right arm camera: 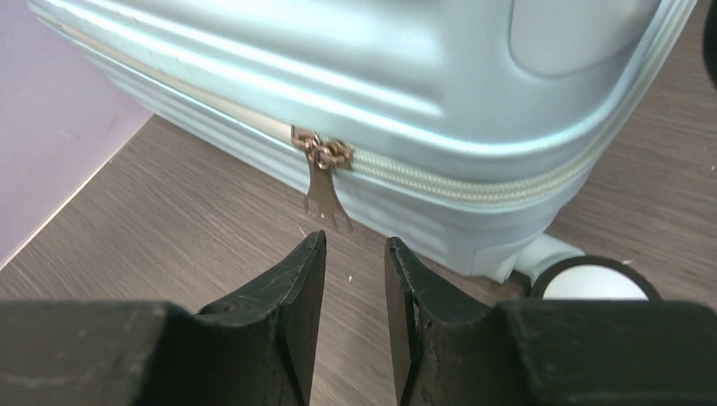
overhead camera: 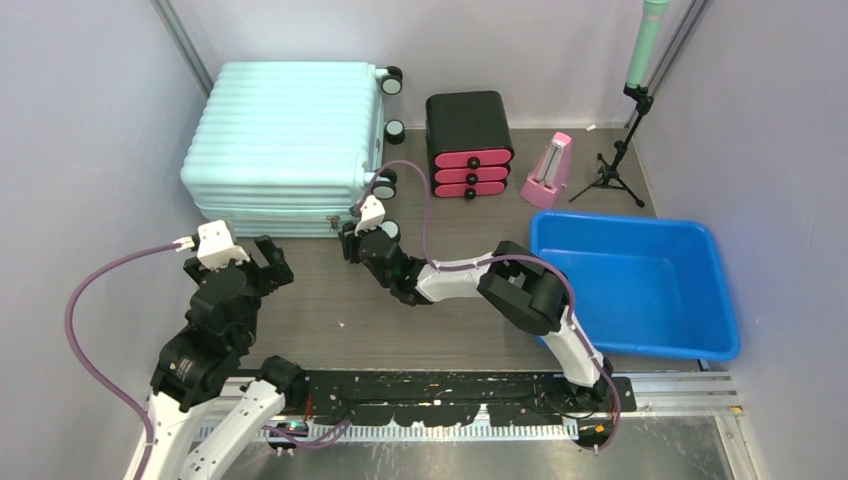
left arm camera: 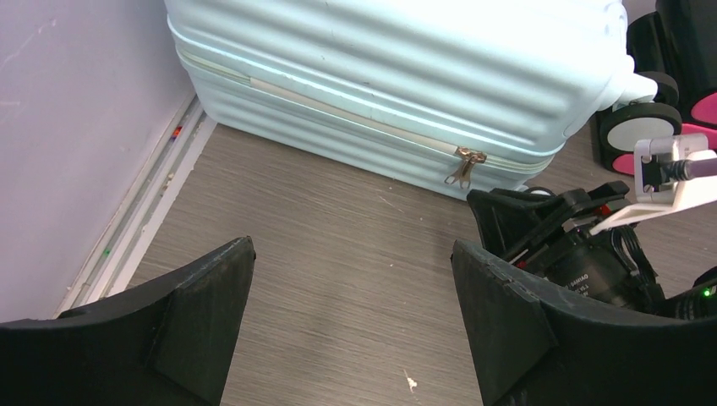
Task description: Open, take out, and arrange the luggage
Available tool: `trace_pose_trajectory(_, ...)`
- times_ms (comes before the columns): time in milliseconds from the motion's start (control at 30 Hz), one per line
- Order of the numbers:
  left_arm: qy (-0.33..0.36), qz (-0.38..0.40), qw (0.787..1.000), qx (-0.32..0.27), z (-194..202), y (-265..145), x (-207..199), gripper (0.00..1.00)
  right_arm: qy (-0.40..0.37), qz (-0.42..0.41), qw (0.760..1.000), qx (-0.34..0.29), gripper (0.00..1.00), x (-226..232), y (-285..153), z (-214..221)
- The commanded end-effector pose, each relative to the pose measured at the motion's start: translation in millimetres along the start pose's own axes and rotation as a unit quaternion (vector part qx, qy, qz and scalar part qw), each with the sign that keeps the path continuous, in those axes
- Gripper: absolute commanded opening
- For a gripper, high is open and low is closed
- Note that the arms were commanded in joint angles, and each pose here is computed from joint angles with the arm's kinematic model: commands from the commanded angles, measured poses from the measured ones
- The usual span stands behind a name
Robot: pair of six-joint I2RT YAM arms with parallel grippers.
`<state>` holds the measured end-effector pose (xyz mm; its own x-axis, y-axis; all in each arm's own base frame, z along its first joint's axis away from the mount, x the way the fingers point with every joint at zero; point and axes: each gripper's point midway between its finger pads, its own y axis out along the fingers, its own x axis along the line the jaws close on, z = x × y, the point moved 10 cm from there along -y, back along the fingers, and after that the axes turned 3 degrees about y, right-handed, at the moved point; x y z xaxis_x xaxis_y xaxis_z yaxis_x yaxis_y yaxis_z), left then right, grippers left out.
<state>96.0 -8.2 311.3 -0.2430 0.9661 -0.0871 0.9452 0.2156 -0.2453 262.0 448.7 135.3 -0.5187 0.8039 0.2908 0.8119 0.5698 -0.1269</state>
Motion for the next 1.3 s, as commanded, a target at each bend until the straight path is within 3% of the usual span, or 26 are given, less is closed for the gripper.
trace_pose_trajectory(0, -0.008, -0.005, 1.000, -0.017, -4, 0, 1, 0.89, 0.010, -0.001, 0.998, -0.061, 0.37, 11, 14, -26)
trace_pose_trajectory(467, -0.005, 0.001, 1.000, -0.013, -3, 1, -1, 0.89, 0.014, -0.002, 0.998, -0.061, 0.37, 18, 33, -15)
trace_pose_trajectory(733, 0.004, 0.010, 1.000, -0.007, -2, 3, -4, 0.90, 0.020, 0.000, 0.997, -0.069, 0.29, 20, 37, -15)
trace_pose_trajectory(1067, 0.010, 0.014, 1.000, 0.000, -1, 5, -7, 0.90, 0.025, 0.006, 0.997, -0.075, 0.32, 19, 41, -11)
trace_pose_trajectory(1133, 0.012, 0.014, 1.000, 0.001, 0, 6, -7, 0.90, 0.023, 0.012, 0.997, -0.077, 0.29, 18, 42, -11)
trace_pose_trajectory(1200, 0.014, 0.014, 1.000, 0.003, 0, 7, -8, 0.90, 0.022, 0.017, 0.996, -0.082, 0.18, 17, 42, -13)
trace_pose_trajectory(1233, 0.015, 0.014, 1.000, 0.004, 0, 8, -9, 0.90, 0.023, 0.019, 0.996, -0.086, 0.07, 15, 40, -14)
trace_pose_trajectory(1267, 0.016, 0.014, 1.000, 0.005, 1, 8, -9, 0.90, 0.022, 0.021, 0.996, -0.088, 0.04, 14, 39, -15)
